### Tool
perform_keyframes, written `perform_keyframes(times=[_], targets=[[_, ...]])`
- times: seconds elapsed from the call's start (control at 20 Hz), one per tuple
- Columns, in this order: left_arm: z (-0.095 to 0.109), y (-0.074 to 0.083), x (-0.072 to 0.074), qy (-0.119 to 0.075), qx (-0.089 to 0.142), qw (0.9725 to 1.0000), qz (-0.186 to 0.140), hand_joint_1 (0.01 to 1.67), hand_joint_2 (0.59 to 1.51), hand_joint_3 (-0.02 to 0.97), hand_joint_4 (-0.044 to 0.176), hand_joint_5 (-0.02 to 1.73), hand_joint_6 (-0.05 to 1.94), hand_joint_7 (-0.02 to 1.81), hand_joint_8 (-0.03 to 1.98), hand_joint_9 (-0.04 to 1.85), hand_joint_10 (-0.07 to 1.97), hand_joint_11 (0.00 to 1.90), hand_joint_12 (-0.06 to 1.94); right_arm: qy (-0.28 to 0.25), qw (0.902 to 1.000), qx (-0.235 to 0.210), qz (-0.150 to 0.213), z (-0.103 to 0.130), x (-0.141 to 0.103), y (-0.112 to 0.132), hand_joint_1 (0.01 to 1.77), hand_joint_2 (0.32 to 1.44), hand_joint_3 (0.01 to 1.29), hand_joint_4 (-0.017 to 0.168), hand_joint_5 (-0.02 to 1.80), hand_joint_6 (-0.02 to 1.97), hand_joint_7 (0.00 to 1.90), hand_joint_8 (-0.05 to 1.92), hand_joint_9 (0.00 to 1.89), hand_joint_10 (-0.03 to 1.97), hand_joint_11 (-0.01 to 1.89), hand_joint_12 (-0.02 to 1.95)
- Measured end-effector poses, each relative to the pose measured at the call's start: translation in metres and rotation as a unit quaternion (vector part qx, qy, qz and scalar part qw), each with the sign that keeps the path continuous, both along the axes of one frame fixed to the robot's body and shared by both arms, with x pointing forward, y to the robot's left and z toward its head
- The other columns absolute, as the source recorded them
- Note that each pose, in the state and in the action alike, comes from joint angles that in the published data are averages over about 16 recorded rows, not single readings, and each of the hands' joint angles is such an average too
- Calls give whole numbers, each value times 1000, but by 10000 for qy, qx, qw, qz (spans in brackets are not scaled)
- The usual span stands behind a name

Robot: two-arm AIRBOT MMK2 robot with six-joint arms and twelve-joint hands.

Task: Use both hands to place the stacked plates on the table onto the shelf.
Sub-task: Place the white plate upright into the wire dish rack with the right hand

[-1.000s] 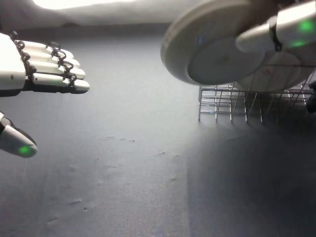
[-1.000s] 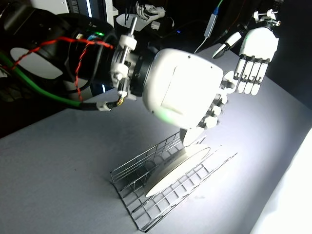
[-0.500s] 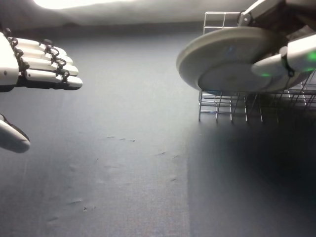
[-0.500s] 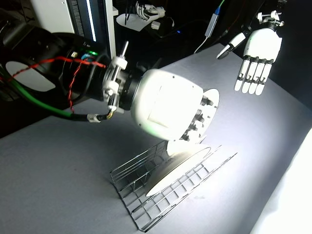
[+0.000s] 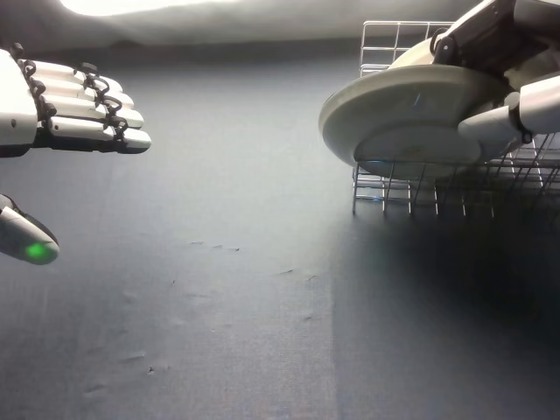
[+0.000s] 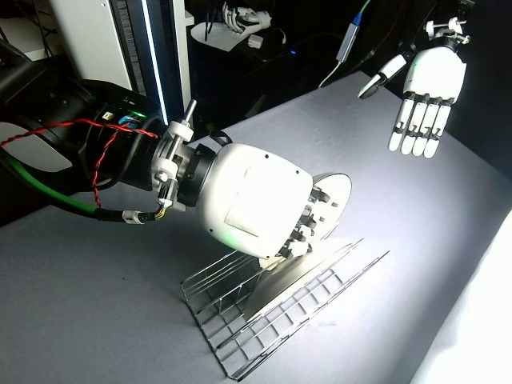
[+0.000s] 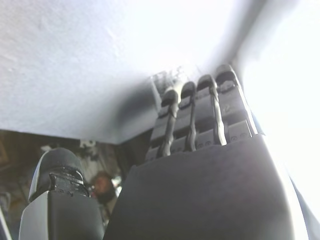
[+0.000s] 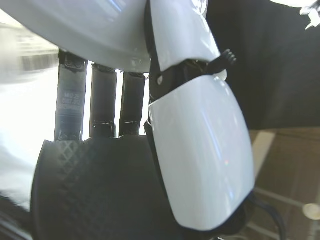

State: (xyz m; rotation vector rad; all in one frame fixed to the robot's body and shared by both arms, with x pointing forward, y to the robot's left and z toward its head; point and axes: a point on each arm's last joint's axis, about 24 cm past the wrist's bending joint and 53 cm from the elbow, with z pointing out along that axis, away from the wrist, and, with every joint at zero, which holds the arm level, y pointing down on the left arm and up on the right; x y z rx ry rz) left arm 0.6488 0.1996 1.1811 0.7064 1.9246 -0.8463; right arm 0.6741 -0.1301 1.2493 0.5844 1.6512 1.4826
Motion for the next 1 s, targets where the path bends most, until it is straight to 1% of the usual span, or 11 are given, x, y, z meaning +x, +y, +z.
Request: perform_keyframes(times=[0.1, 0.25, 0.5, 0.8, 0.85, 1.0], targets=[[0, -1, -1, -1, -3, 10000, -17, 23, 1015, 11, 2, 23, 6, 18, -5, 19, -58, 23, 7, -55, 10000, -58, 18, 0, 0, 0, 1432, 1010, 13, -9, 906, 888, 1038, 835, 987, 1050, 830, 1245], [0, -1, -1, 2, 5, 10000, -41, 23, 1015, 10, 2, 23, 6, 18, -5, 19, -58, 22, 8, -127, 9998, -136, 36, 0, 0, 0, 1428, 1011, 13, -9, 905, 886, 1040, 820, 989, 1011, 830, 1341], [-1, -2, -3, 8, 14, 10000, -69, 23, 1015, 10, 2, 23, 6, 17, -4, 19, -58, 22, 8, -201, 9996, -214, 29, 1, 1, -2, 1423, 1011, 13, -9, 905, 884, 1042, 818, 986, 994, 830, 1402], [-1, -3, -4, 14, 19, 9999, -98, 23, 1014, 11, 2, 23, 6, 18, -4, 20, -59, 22, 8, -311, 9992, -248, 9, 5, 4, -4, 1422, 1011, 13, -9, 905, 877, 1042, 799, 993, 943, 827, 1538], [-1, -4, -4, 15, 20, 9999, -104, 23, 1014, 11, 2, 23, 6, 18, -4, 20, -59, 22, 8, -336, 9991, -254, 8, 6, 4, -4, 1422, 1012, 13, -9, 905, 875, 1042, 800, 994, 942, 827, 1538], [-1, -4, -5, 19, 21, 9999, -120, 23, 1013, 11, 2, 23, 6, 18, -4, 20, -58, 22, 8, -411, 9988, -265, 12, 10, 4, -5, 1419, 1012, 12, -9, 905, 869, 1043, 811, 993, 975, 826, 1430]])
